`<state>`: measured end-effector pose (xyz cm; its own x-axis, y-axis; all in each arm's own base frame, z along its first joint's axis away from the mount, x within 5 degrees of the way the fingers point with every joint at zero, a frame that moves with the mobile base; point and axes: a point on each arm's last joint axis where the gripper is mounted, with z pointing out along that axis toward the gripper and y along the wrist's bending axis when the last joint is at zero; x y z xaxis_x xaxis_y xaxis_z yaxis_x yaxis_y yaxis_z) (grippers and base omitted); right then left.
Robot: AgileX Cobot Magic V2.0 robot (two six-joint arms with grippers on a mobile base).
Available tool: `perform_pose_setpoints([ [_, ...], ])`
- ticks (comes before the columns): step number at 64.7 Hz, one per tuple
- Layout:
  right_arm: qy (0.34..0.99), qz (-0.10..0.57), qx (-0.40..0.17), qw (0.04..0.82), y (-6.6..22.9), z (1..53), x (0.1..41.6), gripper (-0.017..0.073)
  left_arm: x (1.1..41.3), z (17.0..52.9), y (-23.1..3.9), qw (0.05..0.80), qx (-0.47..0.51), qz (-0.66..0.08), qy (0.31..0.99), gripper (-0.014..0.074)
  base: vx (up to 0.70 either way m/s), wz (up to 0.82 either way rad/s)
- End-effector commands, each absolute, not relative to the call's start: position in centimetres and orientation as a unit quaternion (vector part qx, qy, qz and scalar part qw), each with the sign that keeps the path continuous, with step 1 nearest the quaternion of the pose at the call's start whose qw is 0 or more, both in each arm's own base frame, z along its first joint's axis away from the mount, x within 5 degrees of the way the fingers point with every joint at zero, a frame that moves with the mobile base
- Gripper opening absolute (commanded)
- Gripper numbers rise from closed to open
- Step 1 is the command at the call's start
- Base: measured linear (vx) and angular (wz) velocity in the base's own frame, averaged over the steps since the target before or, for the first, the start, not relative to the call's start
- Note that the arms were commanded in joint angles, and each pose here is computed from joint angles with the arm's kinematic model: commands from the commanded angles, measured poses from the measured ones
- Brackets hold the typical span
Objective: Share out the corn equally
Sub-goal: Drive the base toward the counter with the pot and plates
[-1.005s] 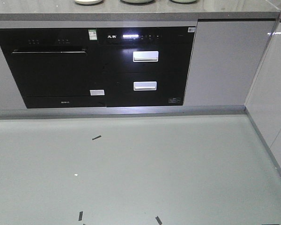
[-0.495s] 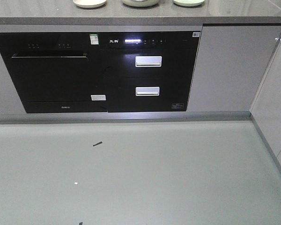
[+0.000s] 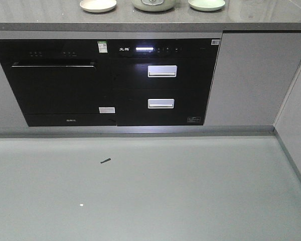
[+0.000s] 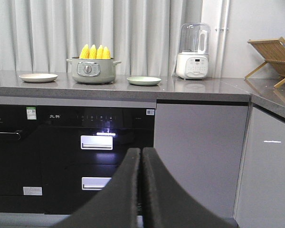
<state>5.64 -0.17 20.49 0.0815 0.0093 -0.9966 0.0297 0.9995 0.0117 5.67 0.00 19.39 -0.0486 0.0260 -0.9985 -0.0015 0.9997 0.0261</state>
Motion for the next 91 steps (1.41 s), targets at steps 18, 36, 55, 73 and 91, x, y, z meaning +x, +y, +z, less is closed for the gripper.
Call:
perform_pose_setpoints([
  [18,0.651,-0.015,0.01,0.759,-0.18,20.87,5.57,-0.0004,5.53,20.25,0.03,0.723,0.003,0.008,0.69,-0.0006,0.11,0.02],
  [36,0.651,-0.015,0.01,0.759,-0.18,20.87,5.57,-0.0004,5.53,20.25,0.03,0.723,0.003,0.008,0.69,-0.0006,0.1,0.02],
  [55,0.651,-0.015,0.01,0.759,-0.18,20.87,5.57,-0.0004,5.53,20.25,0.03,0.723,0.003,0.008,0.69,-0.0006,0.09,0.0],
  [73,0.651,-0.015,0.01,0.759,-0.18,20.87,5.57,-0.0004,5.53,20.25,0.03,0.723,0.003,0.008,0.69,-0.0006,0.09,-0.02],
  [91,0.651,-0.015,0.01,0.759,-0.18,20.87,5.57,-0.0004,5.53,20.25,0.03,0.723,0.003,0.008,0.69,-0.0006,0.08,-0.02],
])
